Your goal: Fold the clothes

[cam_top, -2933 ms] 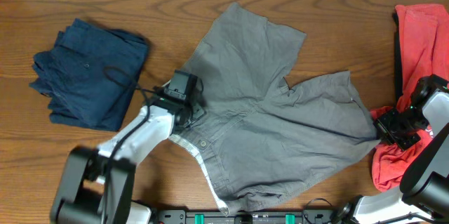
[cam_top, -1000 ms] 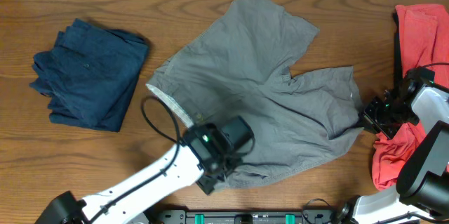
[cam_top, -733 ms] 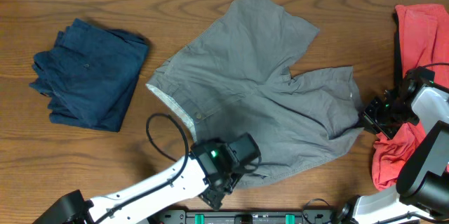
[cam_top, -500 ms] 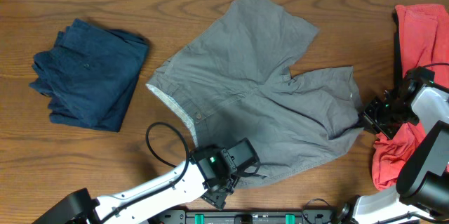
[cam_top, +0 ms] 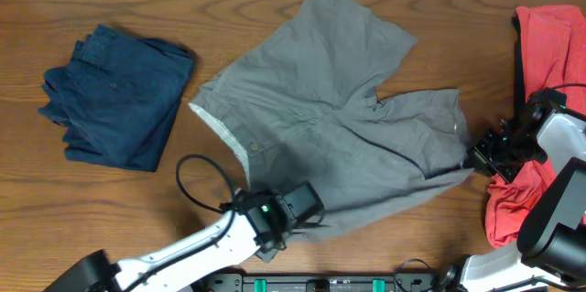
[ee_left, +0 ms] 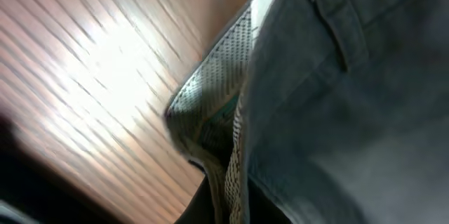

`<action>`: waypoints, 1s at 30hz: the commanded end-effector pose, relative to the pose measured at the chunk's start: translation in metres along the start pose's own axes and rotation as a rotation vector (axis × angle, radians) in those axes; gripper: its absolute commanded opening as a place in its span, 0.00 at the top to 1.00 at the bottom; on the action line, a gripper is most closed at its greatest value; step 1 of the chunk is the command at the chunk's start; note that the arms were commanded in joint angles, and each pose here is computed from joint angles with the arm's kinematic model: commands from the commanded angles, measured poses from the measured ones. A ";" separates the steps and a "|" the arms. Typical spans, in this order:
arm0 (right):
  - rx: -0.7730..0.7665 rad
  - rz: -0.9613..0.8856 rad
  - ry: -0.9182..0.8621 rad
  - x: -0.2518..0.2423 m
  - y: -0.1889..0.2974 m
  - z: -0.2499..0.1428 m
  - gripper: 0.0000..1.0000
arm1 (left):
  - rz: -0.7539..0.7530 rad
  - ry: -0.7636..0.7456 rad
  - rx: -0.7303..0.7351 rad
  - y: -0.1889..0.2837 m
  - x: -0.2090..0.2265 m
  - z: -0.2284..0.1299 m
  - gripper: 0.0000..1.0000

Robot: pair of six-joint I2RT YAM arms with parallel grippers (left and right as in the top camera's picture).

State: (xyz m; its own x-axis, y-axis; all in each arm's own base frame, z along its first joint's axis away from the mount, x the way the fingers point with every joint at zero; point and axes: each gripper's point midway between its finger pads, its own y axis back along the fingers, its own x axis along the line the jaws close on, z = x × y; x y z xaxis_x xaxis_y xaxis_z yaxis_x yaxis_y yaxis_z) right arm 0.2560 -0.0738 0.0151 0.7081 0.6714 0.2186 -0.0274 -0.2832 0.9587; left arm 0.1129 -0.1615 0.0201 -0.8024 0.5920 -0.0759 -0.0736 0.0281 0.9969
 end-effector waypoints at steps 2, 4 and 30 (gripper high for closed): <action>-0.015 0.024 -0.005 0.001 0.015 0.006 0.99 | -0.035 -0.138 -0.059 0.034 0.002 0.025 0.94; -0.028 0.057 -0.031 0.000 0.029 0.009 0.99 | -0.050 -0.191 -0.059 0.054 0.009 0.032 0.94; -0.726 0.402 0.809 0.213 0.228 -0.025 0.98 | -0.464 -0.127 -0.502 0.182 -0.023 0.119 0.94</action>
State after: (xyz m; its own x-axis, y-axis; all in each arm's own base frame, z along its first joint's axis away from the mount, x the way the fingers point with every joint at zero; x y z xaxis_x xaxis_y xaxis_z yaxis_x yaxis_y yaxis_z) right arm 0.3682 0.0149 0.2831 -0.0837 0.9069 0.4130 -0.7121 -0.3444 0.6118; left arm 0.1656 -0.1001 0.1976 -0.4905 0.7231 -0.4864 -0.6031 0.1213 0.7884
